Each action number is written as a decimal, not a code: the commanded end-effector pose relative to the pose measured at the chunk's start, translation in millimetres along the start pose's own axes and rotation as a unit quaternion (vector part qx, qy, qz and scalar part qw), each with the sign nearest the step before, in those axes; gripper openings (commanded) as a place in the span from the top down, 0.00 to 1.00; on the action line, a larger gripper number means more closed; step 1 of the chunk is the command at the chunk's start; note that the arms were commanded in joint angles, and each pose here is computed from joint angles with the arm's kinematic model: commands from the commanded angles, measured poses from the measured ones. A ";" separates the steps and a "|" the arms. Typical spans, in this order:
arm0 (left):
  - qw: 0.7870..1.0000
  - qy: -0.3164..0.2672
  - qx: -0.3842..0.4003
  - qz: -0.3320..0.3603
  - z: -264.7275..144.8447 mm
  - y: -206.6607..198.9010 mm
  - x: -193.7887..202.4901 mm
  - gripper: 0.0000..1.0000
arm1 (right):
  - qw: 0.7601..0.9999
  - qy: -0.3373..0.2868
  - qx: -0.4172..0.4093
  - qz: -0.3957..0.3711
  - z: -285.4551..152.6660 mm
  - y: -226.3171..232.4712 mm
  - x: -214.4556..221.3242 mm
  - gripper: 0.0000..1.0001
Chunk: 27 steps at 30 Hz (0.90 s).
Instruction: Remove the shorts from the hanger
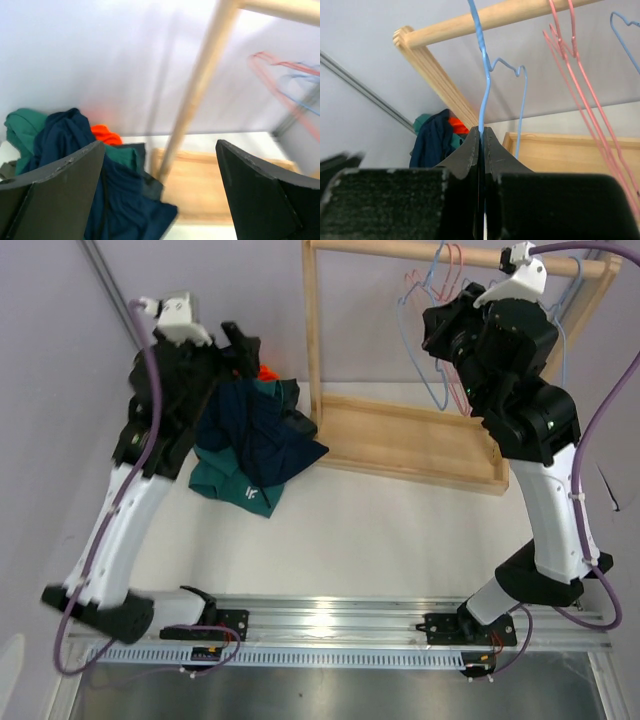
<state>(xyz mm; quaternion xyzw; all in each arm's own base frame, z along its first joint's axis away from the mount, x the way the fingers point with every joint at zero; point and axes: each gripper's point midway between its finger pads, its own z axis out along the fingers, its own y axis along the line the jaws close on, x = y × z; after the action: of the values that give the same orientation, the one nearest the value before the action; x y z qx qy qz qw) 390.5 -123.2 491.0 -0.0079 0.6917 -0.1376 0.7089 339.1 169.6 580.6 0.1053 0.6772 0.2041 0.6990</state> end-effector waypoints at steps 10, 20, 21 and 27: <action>0.998 0.044 0.015 -0.039 -107.1 2.7 84.1 0.01 | 0.992 0.069 -0.091 0.052 82.3 17.4 46.6 1.00; 0.998 0.055 0.011 -0.034 -133.6 14.3 100.8 0.01 | 0.993 0.069 -0.074 0.062 69.3 8.2 51.1 1.00; 0.998 0.055 0.011 -0.036 -133.8 13.9 100.5 0.01 | 0.993 0.072 -0.069 0.062 67.8 5.4 53.6 1.00; 0.997 0.058 0.020 -0.044 -135.2 9.8 101.4 0.01 | 0.993 0.059 -0.080 0.061 30.6 10.9 33.9 0.06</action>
<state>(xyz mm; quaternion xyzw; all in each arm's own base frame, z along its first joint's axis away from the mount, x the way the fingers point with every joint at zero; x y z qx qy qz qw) 259.8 -105.9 386.0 -0.0129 0.7264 -0.1726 0.6651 403.2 209.2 522.8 0.0803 0.7200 0.2891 0.6257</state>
